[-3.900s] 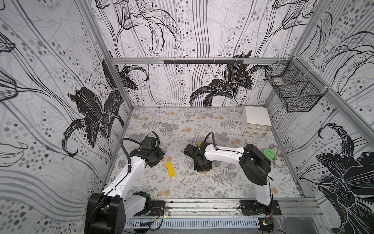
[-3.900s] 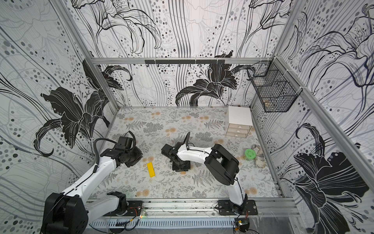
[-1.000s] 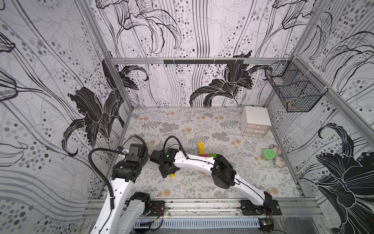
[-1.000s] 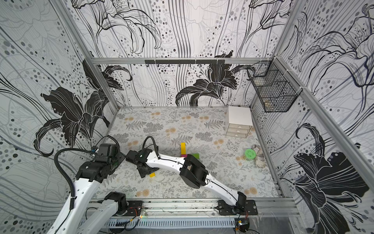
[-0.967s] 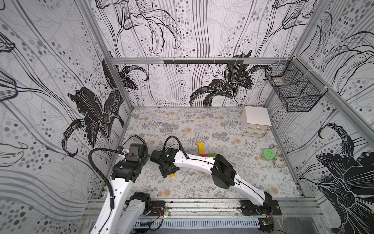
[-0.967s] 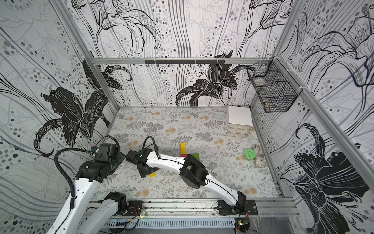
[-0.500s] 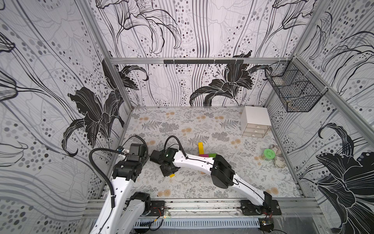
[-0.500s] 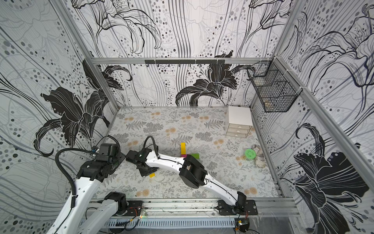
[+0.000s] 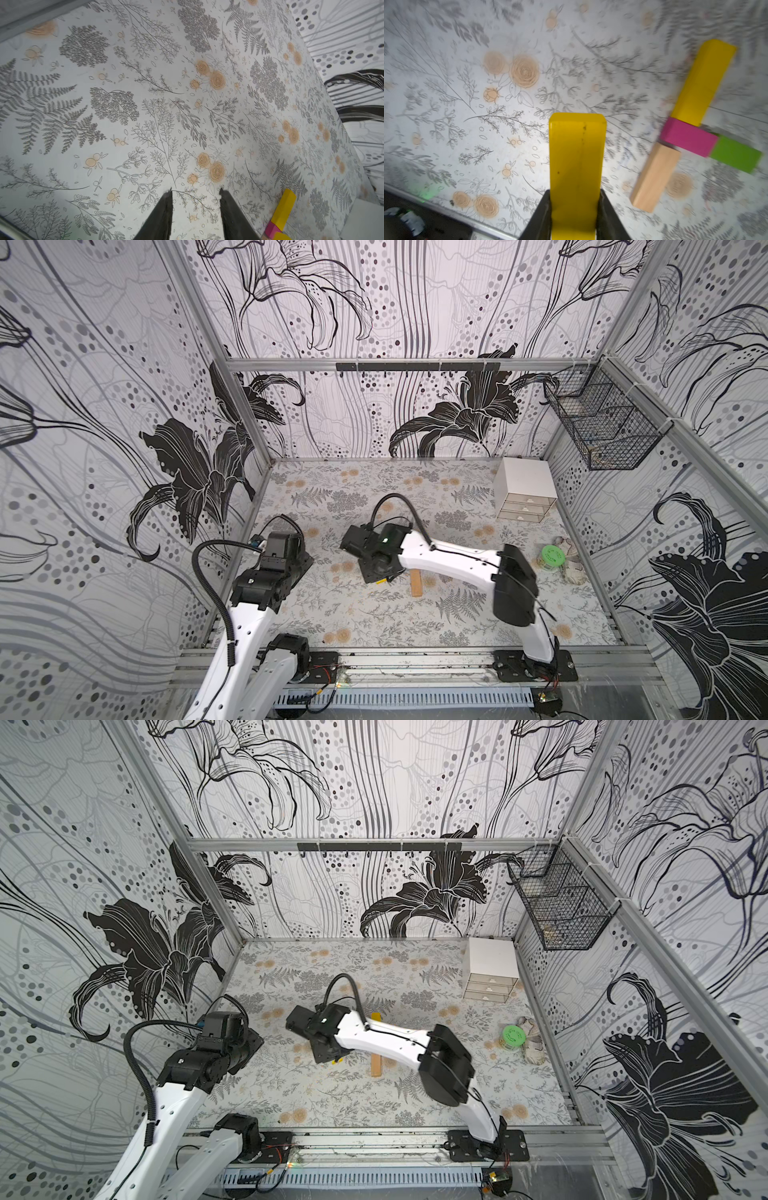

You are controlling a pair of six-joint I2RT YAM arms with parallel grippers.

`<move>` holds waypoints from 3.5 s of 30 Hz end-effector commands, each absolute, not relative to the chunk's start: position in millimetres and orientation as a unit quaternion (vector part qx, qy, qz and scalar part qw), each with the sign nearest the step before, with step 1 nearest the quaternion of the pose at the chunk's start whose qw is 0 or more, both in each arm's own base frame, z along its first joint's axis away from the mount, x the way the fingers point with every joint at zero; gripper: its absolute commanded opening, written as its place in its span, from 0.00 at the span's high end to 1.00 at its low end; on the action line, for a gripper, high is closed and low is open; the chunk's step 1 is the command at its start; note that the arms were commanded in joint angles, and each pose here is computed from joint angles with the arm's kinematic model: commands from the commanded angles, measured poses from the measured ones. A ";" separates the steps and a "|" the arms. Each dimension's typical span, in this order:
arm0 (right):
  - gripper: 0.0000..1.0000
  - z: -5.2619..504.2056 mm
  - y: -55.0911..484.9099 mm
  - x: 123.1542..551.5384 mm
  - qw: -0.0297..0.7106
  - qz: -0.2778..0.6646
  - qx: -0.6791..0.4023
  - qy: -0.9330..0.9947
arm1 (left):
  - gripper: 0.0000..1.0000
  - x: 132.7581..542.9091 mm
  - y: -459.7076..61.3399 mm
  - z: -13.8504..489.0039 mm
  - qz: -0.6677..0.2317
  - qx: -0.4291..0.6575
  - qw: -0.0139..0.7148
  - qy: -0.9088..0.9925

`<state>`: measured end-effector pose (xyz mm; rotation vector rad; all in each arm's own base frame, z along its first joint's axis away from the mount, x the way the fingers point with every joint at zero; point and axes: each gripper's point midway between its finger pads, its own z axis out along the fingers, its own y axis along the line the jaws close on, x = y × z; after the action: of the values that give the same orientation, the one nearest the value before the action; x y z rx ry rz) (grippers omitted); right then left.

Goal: Assemble the letter h with building blocks
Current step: Pick up the building block from the center of the board, then assemble the building block at the center of the board.

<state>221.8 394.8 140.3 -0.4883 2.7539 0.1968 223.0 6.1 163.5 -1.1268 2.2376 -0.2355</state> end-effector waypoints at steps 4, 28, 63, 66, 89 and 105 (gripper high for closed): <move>0.94 143.1 297.0 212.7 0.173 0.030 -0.084 0.981 | 0.85 246.2 -53.6 125.7 -0.188 -0.354 0.241 0.884; 0.91 27.7 216.6 185.9 0.045 -0.039 -0.021 0.998 | 1.00 245.2 -160.5 58.5 -0.225 -0.258 0.149 0.928; 0.80 22.0 212.9 205.0 0.018 -0.052 -0.027 0.998 | 1.00 244.0 -156.1 54.8 -0.206 -0.259 0.144 0.933; 0.81 21.8 217.2 206.6 0.014 -0.047 -0.035 0.998 | 1.00 243.5 -155.2 53.6 -0.204 -0.260 0.144 0.933; 0.80 13.0 211.2 210.6 0.008 -0.053 -0.033 0.998 | 1.00 245.0 -156.6 49.3 -0.201 -0.260 0.139 0.934; 0.80 12.2 211.5 216.5 0.007 -0.062 -0.035 0.997 | 1.00 244.2 -155.3 48.5 -0.197 -0.259 0.139 0.935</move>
<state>217.5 217.5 19.6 -0.1051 3.0998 -0.1406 238.5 -155.4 45.3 -0.7639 2.7236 -0.5818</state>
